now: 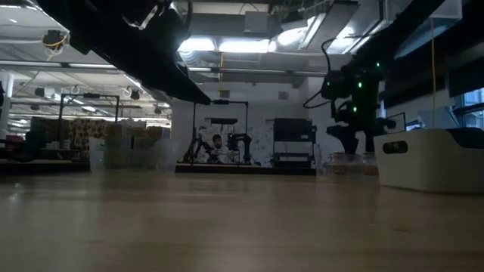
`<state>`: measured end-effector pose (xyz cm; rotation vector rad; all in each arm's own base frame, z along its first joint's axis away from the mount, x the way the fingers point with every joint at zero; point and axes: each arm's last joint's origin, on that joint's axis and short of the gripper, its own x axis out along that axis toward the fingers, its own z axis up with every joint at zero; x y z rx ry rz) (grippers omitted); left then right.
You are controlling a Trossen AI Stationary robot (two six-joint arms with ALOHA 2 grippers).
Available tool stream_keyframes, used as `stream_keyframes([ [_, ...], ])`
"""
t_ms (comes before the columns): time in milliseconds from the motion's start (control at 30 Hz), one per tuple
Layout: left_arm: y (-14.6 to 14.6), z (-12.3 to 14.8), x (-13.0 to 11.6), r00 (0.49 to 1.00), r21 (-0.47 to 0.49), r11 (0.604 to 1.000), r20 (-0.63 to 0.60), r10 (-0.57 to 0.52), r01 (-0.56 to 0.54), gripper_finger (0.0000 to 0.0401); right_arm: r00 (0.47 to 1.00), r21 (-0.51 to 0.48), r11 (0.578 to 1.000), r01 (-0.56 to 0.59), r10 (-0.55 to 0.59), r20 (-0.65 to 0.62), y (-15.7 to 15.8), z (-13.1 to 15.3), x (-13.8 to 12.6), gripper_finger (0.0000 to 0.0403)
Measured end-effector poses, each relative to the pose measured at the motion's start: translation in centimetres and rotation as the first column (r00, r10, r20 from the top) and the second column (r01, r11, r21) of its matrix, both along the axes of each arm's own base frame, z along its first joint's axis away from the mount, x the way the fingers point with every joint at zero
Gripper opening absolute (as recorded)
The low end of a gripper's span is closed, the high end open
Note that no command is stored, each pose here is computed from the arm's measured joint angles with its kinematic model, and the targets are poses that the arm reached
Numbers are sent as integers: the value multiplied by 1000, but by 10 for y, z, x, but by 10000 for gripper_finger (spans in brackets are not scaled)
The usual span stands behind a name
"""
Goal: Sort spices by type
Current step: Return to Home Position
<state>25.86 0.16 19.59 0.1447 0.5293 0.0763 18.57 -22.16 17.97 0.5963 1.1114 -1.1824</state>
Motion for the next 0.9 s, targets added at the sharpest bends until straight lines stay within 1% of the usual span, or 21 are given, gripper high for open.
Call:
stream_keyframes([
  [167,0,1,1,1000,5,1000,14,16,-16,248,1000,-6,1000,-29,29,-9,7,38,2,305],
  [300,3,8,-2,999,17,999,42,34,-34,243,994,-91,991,-94,98,39,19,72,7,305],
  [400,10,16,-8,997,22,998,58,55,-57,218,979,-140,973,-183,192,61,33,89,13,304],
  [500,17,23,-17,997,22,997,48,67,-68,176,945,-191,938,-291,313,97,50,101,22,286],
  [600,23,29,-27,997,14,998,33,68,-69,128,899,-222,890,-399,427,96,69,106,35,242],
  [700,27,31,-38,997,-3,999,57,52,-52,86,840,-254,832,-494,532,106,86,109,49,176],
  [767,27,29,-46,996,-12,999,77,43,-42,65,793,-261,794,-550,594,136,97,110,57,129],
  [833,26,24,-55,994,-20,999,101,38,-36,48,733,-280,746,-604,658,173,107,110,65,81],
  [900,25,18,-66,991,-24,999,130,38,-35,35,655,-305,683,-663,727,206,118,106,71,38],
])
